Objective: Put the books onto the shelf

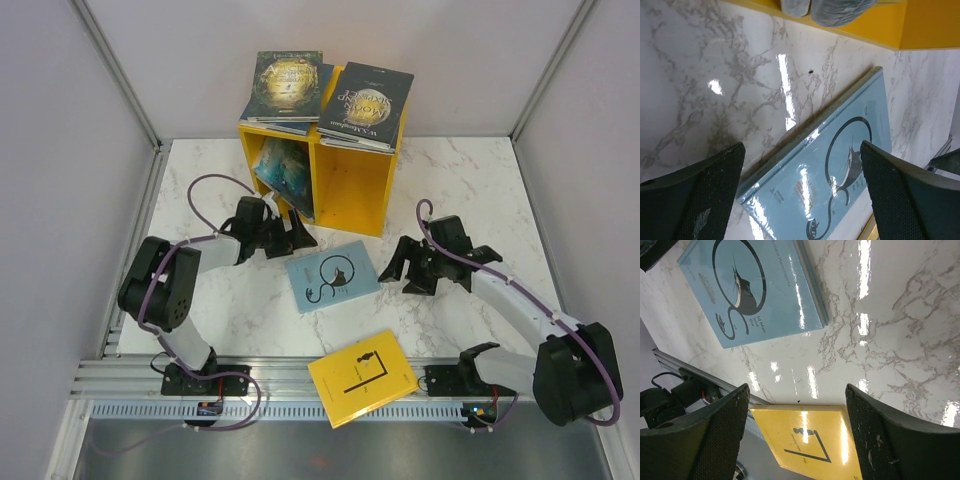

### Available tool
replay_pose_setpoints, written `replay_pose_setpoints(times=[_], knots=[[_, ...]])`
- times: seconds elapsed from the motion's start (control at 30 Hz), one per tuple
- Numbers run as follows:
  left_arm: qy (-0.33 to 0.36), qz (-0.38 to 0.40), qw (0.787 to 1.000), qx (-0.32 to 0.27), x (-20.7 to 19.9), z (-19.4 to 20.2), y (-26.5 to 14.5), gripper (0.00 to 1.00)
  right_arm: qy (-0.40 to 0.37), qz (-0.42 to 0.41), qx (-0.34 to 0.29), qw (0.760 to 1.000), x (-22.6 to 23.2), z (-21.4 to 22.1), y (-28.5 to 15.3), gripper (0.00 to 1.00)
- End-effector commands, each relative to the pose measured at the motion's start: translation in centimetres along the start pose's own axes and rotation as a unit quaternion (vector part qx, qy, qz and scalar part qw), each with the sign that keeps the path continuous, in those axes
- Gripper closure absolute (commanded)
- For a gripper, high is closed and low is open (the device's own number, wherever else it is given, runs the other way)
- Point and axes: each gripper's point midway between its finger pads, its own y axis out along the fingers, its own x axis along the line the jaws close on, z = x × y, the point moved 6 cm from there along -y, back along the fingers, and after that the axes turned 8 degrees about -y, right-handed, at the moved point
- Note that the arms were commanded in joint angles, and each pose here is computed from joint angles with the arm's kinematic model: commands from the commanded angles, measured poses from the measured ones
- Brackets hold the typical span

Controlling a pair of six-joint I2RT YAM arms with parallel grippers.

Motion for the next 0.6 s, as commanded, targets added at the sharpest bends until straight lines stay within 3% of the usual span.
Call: replay_pose_setpoints(times=[0.0, 0.17, 0.3, 0.4, 0.57], knots=[[0.004, -0.004, 1.000, 0.018, 0.0, 0.8, 1.7, 0.01, -0.014, 0.022, -0.020, 0.999, 0.0, -0.6, -1.2, 0.19], [-0.003, -0.001, 0.995, 0.101, -0.2, 4.3, 0.4, 0.11, -0.002, 0.042, -0.004, 0.999, -1.0, 0.0, -0.4, 0.20], [-0.017, -0.048, 0.983, 0.179, 1.4, 10.4, -2.6, 0.12, 0.023, 0.054, 0.025, 0.998, -2.5, 1.3, 1.5, 0.21], [-0.042, -0.047, 0.977, 0.204, 1.7, 12.8, -5.2, 0.12, 0.053, 0.034, 0.031, 0.998, -3.1, 2.4, 2.8, 0.22], [-0.046, 0.021, 0.976, 0.210, -0.9, 13.4, -7.8, 0.11, 0.094, 0.006, 0.037, 0.995, -4.2, 4.1, 4.8, 0.24]])
